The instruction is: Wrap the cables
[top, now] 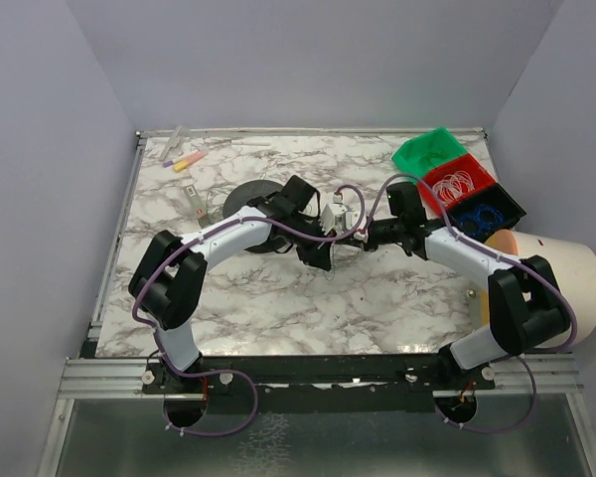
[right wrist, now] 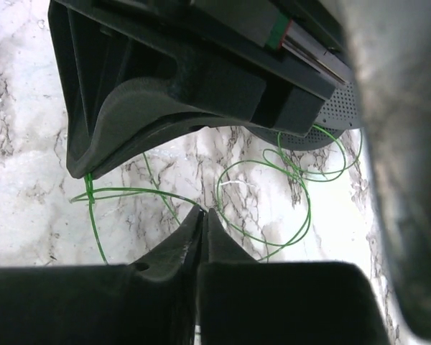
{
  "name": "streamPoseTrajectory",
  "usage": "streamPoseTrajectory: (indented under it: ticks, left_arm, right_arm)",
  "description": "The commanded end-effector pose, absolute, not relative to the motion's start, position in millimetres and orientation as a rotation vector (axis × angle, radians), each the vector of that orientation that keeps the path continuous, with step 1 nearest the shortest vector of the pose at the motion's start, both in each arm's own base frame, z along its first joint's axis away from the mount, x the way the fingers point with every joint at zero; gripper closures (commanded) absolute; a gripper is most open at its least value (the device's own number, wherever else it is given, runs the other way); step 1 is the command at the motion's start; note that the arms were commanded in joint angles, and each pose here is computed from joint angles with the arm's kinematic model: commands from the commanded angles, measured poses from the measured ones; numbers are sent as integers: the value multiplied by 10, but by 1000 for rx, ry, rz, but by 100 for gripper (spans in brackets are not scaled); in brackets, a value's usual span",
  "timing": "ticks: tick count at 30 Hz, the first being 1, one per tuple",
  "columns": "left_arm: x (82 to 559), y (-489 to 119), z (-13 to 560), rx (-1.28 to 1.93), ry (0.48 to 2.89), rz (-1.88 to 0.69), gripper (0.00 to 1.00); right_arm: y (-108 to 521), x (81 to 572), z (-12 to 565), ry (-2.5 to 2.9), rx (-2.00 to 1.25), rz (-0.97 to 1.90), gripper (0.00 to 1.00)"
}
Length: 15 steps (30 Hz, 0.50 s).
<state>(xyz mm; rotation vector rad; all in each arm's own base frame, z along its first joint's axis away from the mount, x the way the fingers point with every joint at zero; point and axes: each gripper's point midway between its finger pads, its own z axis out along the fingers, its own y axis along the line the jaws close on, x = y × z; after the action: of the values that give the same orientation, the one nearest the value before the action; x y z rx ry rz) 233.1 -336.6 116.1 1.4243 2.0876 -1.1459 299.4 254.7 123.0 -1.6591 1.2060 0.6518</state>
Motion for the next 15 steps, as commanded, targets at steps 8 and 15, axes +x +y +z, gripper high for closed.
streamPoseTrajectory:
  ticks: [8,15]
  left_arm:
    - [2706,-3292,1557,1355,1928,-1111,100]
    - [2721,-3238,1625,1340,1916,-1106,100]
  right_arm:
    - [1637,3920,1504,1579,-1166,239,100]
    - [841,4264,1905,1642,-808,-22,100]
